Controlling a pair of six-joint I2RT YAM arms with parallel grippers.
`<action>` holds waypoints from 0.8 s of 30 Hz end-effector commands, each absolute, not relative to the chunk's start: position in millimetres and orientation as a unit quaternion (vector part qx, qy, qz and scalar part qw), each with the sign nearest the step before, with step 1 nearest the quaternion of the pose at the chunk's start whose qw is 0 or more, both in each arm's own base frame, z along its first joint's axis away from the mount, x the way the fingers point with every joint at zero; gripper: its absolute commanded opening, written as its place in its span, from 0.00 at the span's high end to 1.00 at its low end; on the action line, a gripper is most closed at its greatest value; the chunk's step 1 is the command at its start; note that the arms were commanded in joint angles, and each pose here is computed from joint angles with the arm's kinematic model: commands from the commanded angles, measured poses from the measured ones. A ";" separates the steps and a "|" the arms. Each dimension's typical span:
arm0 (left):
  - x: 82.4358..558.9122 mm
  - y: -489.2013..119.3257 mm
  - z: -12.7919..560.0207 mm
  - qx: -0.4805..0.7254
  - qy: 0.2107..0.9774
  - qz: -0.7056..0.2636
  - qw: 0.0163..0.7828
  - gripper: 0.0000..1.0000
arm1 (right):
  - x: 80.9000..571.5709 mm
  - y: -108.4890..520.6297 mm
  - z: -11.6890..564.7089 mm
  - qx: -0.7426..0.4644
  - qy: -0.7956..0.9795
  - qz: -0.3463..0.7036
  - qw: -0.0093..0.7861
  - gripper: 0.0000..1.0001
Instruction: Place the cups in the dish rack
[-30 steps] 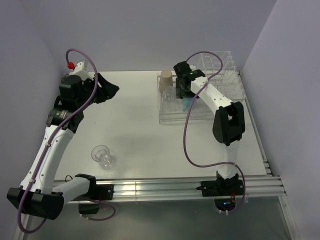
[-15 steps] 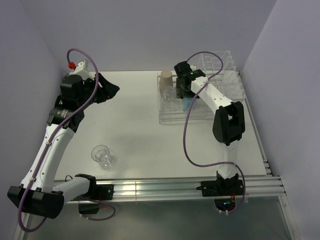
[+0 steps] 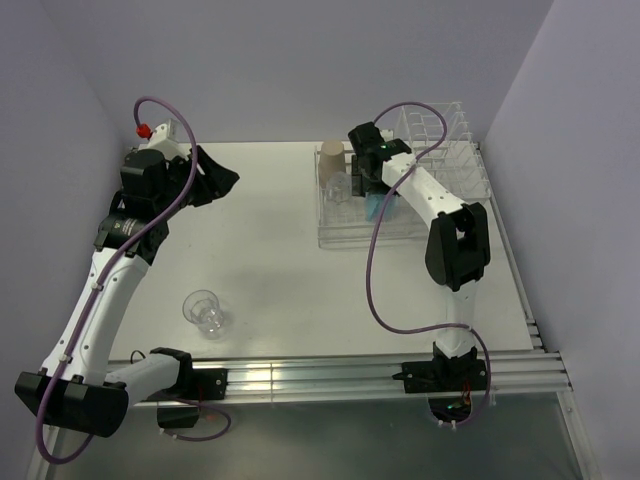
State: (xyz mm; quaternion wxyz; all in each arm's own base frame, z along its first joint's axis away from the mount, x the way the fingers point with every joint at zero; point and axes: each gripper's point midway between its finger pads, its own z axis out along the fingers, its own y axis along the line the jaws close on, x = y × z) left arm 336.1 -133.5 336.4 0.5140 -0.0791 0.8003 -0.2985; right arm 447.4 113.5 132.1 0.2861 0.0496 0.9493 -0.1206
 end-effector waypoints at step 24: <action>295.5 -62.6 306.4 -0.152 0.861 -0.114 0.472 0.42 | 432.5 137.9 242.4 0.053 0.911 -0.066 0.403 0.00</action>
